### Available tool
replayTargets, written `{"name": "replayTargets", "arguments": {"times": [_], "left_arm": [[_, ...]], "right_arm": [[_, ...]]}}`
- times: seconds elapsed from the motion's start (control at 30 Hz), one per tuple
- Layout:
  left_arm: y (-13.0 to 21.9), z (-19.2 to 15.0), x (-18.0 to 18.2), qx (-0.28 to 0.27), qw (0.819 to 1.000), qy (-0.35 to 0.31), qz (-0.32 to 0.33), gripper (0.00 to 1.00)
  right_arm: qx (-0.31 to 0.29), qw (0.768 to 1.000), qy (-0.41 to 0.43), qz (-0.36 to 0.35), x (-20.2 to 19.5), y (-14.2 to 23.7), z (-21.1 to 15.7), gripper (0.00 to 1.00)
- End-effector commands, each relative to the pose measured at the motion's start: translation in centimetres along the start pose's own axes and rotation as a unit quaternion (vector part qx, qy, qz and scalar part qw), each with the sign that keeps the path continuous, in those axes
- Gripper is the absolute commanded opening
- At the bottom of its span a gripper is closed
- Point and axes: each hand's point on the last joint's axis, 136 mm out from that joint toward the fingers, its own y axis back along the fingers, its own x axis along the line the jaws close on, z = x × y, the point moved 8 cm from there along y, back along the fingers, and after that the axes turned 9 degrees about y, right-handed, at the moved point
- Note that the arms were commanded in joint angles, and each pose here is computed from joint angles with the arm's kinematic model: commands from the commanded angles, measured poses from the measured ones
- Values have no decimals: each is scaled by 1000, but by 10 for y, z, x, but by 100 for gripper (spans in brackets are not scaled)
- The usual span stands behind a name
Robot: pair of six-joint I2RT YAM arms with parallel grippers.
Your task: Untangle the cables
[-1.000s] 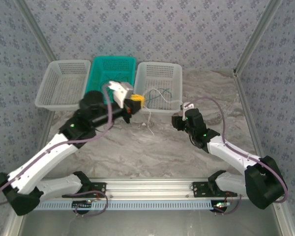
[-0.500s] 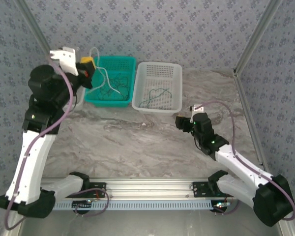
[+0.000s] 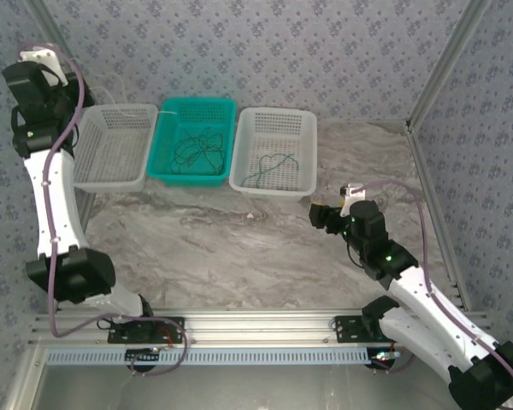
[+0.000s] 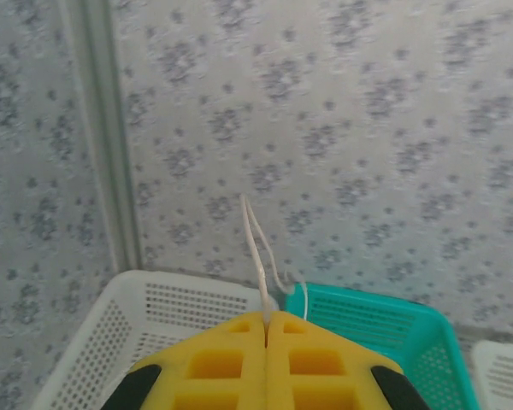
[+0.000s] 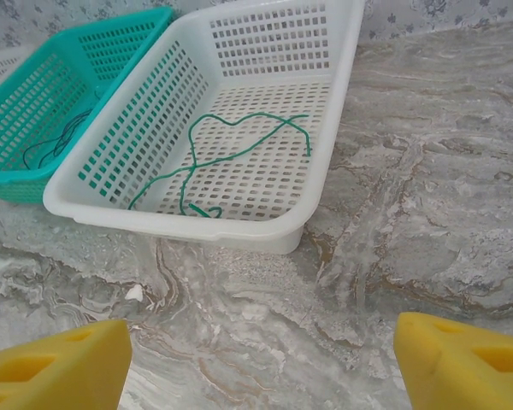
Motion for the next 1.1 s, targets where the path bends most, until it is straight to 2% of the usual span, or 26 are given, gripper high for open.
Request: {"name": "replayTargets", "arguments": {"times": [0.0,0.13,0.27,0.5,0.53,0.57,0.7,0.77,0.93,1.07], "left_arm": [[-17,12,12,-3,1000,17,-4,0],[-59,-4,35,40,999,32,9,0],[-94,-43,61,96,993,52,40,0],[-127,-104,91,180,976,87,89,0],[-129,-110,95,187,973,91,100,1],[-130,-115,98,191,971,96,111,6],[-121,-116,101,180,967,109,141,35],[-109,-109,96,162,971,117,135,44],[-60,-79,59,102,984,137,53,46],[-3,-76,16,61,990,124,-1,50]], "right_arm": [[-8,1000,-11,-8,-1,8,10,83],[-13,1000,-14,-7,-1,9,13,83],[-12,1000,-13,-8,-1,12,14,83],[-16,1000,-13,-18,-5,21,13,84],[-17,1000,-12,-18,-5,21,13,84],[-18,1000,-13,-18,-5,22,13,84],[-20,1000,-14,-17,-4,23,16,84],[-22,999,-14,-19,-4,24,17,84],[-26,999,-6,-41,-9,24,18,84],[-18,994,-12,-108,-25,21,12,86]]}}
